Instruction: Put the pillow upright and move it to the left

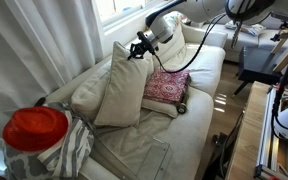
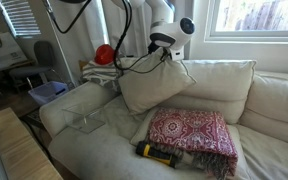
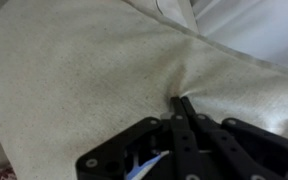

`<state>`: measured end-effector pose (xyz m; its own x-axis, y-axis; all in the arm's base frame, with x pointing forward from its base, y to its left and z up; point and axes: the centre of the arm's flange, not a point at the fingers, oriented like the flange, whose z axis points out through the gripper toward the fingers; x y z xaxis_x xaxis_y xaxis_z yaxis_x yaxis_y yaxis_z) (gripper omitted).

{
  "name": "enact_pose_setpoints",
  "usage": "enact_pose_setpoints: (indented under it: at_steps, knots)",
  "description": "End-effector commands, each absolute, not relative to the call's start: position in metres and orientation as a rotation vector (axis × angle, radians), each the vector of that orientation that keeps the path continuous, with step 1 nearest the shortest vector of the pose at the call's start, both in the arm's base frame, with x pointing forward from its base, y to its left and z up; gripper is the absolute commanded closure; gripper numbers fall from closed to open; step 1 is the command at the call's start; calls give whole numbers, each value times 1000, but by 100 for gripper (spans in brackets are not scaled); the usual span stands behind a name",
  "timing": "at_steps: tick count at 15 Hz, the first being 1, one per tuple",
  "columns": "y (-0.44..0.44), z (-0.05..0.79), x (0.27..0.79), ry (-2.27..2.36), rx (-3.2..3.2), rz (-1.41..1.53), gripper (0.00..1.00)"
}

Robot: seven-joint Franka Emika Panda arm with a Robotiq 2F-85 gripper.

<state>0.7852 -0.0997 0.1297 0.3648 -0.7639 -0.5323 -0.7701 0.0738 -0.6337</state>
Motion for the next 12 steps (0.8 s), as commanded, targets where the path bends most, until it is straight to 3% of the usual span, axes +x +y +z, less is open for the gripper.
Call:
enact_pose_setpoints:
  at_steps: [1, 8, 12]
  knots:
    - [-88, 133, 783, 1359, -1680, 22, 98]
    - [-75, 135, 773, 1295, -1679, 81, 99]
    - [-18, 159, 767, 1051, -1802, 138, 99]
